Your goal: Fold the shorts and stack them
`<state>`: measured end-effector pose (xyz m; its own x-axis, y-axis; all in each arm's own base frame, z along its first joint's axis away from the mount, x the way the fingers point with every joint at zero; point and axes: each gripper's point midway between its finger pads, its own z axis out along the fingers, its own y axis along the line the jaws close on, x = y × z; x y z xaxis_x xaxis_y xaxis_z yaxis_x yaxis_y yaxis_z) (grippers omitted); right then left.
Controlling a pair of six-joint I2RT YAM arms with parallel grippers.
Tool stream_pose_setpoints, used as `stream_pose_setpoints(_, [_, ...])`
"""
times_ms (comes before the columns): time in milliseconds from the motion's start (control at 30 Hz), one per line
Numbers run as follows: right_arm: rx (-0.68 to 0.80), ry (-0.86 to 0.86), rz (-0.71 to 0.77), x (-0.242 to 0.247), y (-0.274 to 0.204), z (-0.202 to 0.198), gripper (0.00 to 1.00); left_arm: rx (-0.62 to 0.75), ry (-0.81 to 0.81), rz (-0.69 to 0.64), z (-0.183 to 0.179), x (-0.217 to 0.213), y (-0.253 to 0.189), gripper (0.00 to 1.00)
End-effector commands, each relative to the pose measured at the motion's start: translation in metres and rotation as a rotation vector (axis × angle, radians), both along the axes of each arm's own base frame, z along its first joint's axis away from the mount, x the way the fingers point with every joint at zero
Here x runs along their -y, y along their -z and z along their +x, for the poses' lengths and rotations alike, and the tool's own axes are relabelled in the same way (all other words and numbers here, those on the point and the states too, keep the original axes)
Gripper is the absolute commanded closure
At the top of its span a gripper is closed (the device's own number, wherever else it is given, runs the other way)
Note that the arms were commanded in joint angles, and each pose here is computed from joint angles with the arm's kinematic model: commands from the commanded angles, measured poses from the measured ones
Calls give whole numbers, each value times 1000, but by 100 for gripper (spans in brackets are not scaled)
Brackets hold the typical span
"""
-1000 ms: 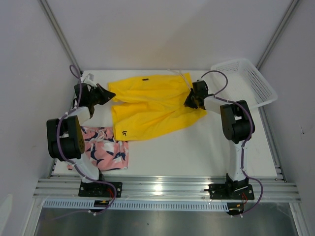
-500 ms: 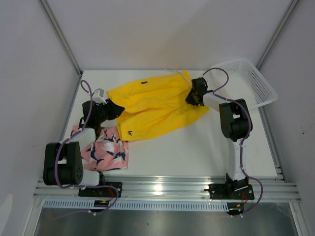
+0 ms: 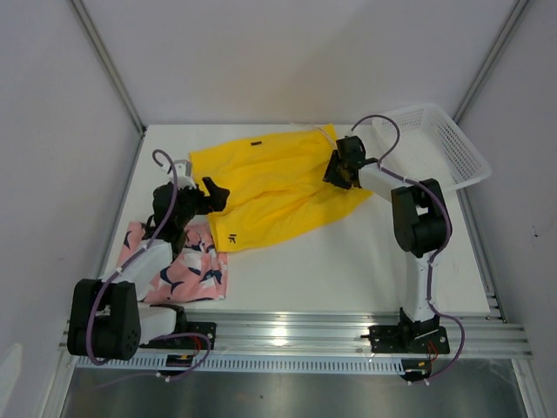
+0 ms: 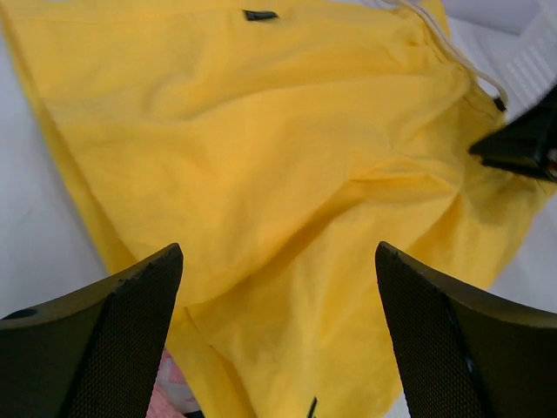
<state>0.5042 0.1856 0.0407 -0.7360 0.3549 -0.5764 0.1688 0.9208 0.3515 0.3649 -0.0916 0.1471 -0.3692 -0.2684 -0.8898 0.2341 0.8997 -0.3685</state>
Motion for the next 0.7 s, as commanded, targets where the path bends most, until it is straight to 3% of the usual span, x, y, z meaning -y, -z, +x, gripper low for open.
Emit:
stream_pose_setpoints(0, [95, -150, 0, -28, -54, -19, 51, 44, -209, -46, 25, -43, -18, 7])
stream_pose_setpoints(33, [100, -200, 25, -43, -59, -28, 51, 67, -224, -63, 38, -48, -34, 7])
stream_pose_setpoints(100, [114, -246, 29, -57, -67, -40, 50, -109, -325, -86, 49, -77, 8, 7])
stream_pose_setpoints(167, [88, -274, 12, -68, -60, -54, 50, -172, -336, -116, 77, -86, 2, 7])
stream_pose_setpoints(233, [61, -287, 23, -71, -49, -64, 50, -279, -314, -166, 102, -88, 27, 8])
stream_pose_setpoints(267, [53, -293, 32, -72, -46, -67, 50, -243, -306, -177, 128, -90, 2, 8])
stream_pose_setpoints(367, [26, -303, 47, -73, -35, -74, 49, -421, -338, -176, 141, -93, 56, 9])
stream_pose_setpoints(400, [19, -300, 43, -71, -33, -75, 49, -393, -333, -177, 162, -95, 35, 9])
stream_pose_setpoints(433, [8, -298, 33, -70, -28, -75, 49, -444, -339, -174, 166, -96, 57, 9])
stream_pose_setpoints(533, [-15, -277, 7, -61, -19, -76, 50, -456, -337, -189, 188, -97, 51, 11])
stream_pose_setpoints(667, [-31, -257, 27, -51, -10, -72, 51, -525, -347, -200, 195, -97, 82, 14])
